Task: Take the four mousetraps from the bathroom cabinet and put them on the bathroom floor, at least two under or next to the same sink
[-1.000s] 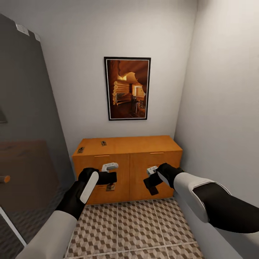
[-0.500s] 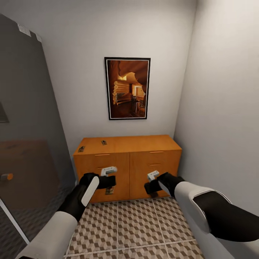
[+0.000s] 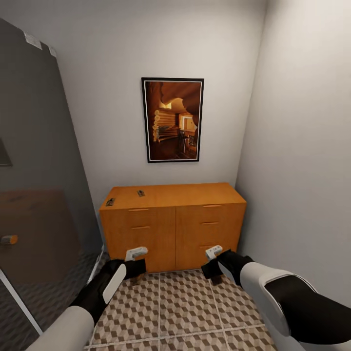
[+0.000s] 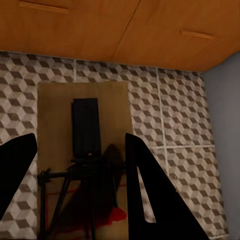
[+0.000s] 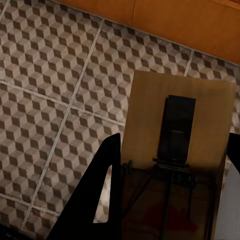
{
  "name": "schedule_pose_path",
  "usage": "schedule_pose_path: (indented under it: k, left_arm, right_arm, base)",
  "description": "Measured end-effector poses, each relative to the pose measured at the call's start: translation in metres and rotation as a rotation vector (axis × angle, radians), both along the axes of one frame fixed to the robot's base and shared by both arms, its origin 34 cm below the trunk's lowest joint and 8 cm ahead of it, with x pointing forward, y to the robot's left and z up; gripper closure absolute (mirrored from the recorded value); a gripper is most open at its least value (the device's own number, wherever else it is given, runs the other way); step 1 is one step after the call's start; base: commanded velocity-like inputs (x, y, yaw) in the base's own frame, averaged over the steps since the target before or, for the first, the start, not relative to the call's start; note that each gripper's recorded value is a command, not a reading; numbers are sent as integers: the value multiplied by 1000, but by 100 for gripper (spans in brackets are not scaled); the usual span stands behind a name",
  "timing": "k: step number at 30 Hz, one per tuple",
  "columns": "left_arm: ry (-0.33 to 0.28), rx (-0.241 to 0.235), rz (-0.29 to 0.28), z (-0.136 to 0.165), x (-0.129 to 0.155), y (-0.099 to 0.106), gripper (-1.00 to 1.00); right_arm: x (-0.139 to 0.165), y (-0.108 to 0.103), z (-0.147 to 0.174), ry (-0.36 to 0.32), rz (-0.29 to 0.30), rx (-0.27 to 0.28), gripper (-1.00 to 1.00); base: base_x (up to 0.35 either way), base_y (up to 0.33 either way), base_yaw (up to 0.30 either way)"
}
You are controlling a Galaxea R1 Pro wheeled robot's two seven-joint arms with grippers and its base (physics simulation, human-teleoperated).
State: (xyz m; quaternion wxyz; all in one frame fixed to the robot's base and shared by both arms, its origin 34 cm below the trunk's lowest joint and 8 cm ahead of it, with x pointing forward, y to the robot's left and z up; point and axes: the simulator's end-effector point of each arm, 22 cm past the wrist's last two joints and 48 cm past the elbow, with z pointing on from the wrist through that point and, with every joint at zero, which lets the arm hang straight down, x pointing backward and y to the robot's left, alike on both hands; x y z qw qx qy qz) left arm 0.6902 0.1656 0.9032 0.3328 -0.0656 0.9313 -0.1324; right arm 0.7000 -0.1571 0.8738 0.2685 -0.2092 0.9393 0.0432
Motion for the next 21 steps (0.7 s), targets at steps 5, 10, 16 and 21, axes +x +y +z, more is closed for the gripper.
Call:
schedule_pose_path:
  k: [5, 10, 16, 21]
  left_arm:
    - [9, 3, 22, -15, -5, 5, 100]
    - [17, 4, 25, -20, -8, 5, 100]
    - [62, 29, 55, -50, -23, 21, 100]
    - [49, 38, 104, -75, -33, 32, 100]
  right_arm:
    - [0, 0, 0, -1, 1, -1, 100]
    - [10, 5, 7, -62, 17, 19, 100]
    - [16, 8, 12, -94, 25, 29, 100]
    - [15, 8, 10, -95, 26, 29, 100]
  base:
    - [0, 0, 0]
    - [0, 0, 0]
    - [0, 0, 0]
    - [0, 0, 0]
